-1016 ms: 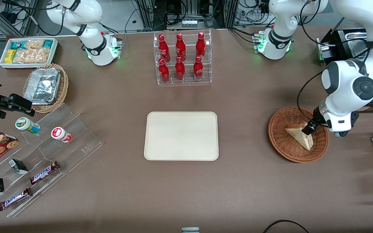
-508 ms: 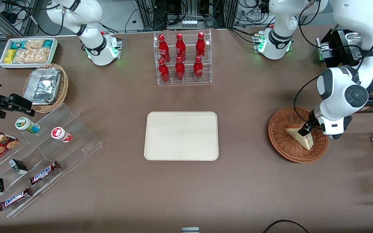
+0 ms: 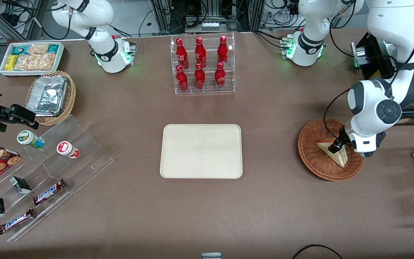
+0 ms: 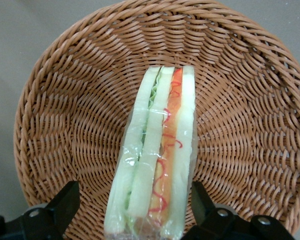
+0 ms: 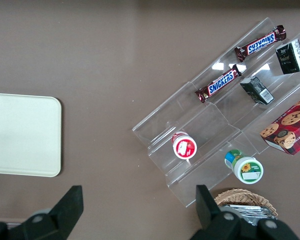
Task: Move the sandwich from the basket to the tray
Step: 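Close the left gripper on the sandwich and lift it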
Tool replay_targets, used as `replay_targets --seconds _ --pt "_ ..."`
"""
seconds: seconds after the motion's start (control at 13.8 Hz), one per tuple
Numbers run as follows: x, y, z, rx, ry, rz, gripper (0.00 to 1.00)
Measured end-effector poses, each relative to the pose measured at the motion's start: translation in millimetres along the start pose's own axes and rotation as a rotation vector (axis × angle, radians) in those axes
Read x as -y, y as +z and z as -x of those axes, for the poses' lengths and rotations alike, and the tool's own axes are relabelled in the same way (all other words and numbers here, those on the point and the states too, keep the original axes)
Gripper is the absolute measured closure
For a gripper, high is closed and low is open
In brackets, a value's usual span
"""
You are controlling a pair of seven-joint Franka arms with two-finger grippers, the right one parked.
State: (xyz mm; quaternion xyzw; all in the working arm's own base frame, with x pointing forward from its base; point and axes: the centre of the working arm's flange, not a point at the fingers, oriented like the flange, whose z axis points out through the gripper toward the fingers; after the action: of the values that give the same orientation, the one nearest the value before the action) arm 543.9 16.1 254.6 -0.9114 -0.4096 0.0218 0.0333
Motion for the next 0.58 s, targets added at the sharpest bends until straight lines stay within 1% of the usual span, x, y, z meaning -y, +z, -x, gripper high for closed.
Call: replay_targets --seconds 0.22,0.36,0.44,0.58 --pt "-6 -6 -2 -0.014 -0.029 0.017 0.41" --pt "-11 -12 -1 -0.023 -0.023 0.023 0.59" --pt "-13 -16 1 -0.026 -0.008 0.012 0.63" --pt "-18 -32 9 -0.021 0.03 -0.036 0.7"
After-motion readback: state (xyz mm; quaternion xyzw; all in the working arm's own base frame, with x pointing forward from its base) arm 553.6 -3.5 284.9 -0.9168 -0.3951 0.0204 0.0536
